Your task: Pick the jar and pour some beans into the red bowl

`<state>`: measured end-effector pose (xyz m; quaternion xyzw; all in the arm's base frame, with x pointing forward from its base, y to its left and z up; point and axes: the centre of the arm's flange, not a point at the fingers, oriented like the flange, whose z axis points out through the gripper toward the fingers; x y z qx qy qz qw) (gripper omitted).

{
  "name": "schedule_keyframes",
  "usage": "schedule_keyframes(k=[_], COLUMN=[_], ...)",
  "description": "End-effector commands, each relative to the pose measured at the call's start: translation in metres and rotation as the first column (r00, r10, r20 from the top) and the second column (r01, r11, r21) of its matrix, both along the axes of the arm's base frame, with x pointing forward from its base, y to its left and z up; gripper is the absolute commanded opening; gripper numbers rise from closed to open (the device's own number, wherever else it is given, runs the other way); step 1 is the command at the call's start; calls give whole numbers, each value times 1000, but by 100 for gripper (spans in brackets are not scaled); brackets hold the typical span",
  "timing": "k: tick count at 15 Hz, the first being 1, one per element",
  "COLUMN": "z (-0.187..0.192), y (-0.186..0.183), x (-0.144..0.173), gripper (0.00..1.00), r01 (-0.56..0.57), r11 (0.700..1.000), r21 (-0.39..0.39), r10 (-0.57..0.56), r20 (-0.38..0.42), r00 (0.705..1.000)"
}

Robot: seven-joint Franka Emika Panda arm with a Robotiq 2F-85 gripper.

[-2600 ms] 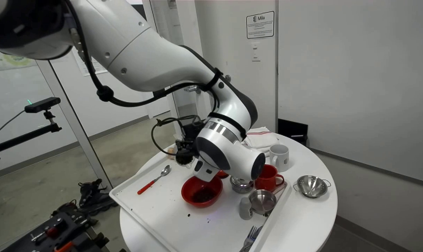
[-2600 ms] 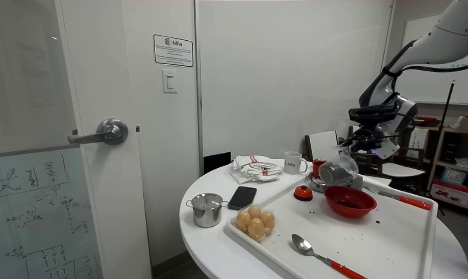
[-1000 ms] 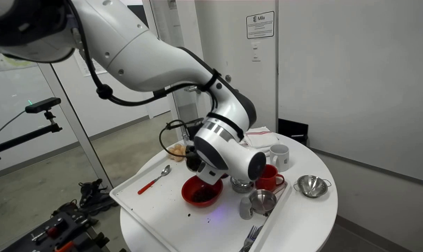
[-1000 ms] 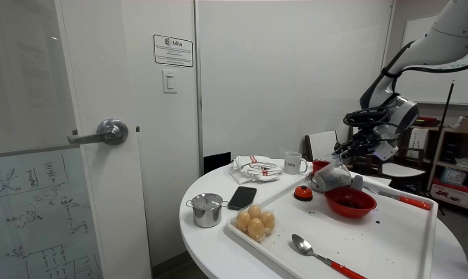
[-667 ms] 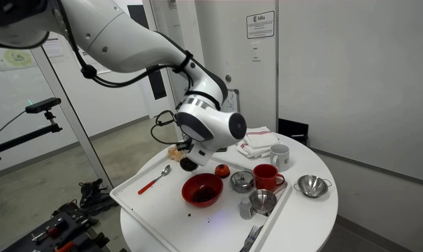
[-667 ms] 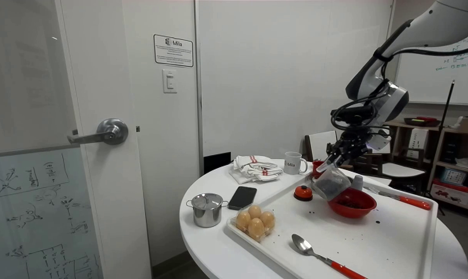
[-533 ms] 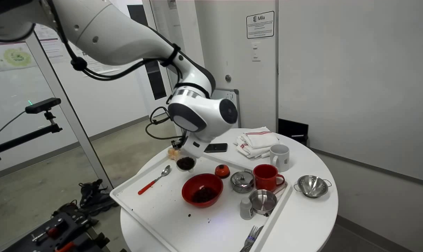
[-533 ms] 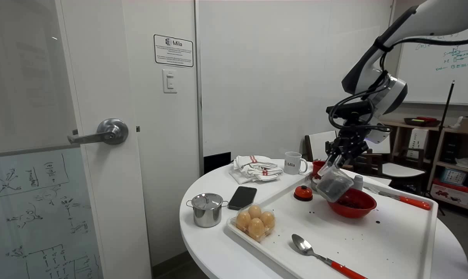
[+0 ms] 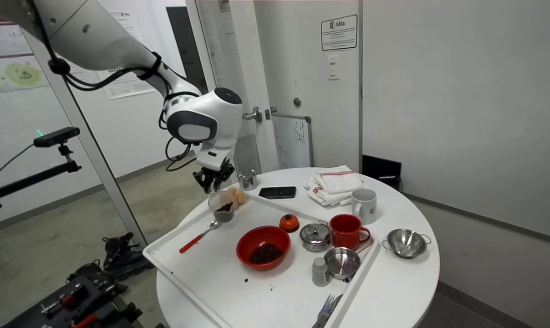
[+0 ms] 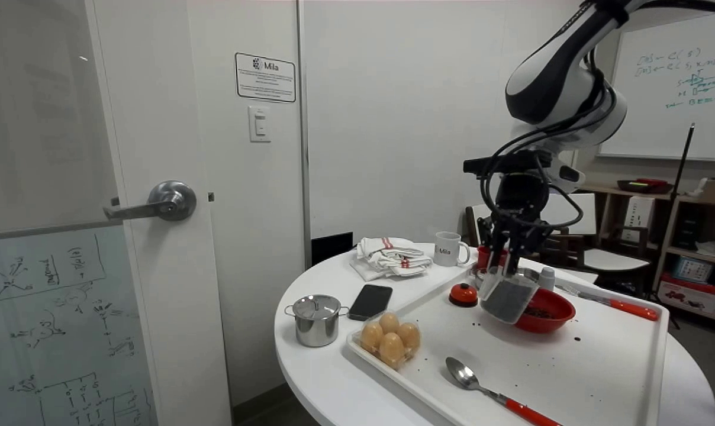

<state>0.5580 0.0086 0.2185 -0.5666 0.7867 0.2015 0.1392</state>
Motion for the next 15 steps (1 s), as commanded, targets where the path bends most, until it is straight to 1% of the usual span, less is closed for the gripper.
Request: schedule_keyframes(k=[1, 3, 5, 6, 9, 11, 12, 13, 15], z=[-20, -35, -46, -55, -74, -83, -85, -86, -83], y=[51, 68, 82, 83, 79, 76, 75, 75, 74], x=[1, 2, 2, 3, 2, -1, -5, -7, -11], gripper=[10, 10, 10, 10, 10, 11, 52, 55, 66], r01=[28, 41, 59, 72, 100, 83, 57, 41, 4], r11=[980, 954, 918, 898, 825, 789, 795, 796, 817], r21=[-197, -296, -391, -434, -556, -608, -604, -604, -577], r10=[-29, -40, -57, -72, -131, -150, -138, -136, -114], r20=[-2, 10, 18, 17, -17, -60, -88, -113, -155], r00=[1000, 999, 998, 997, 991, 987, 986, 984, 981])
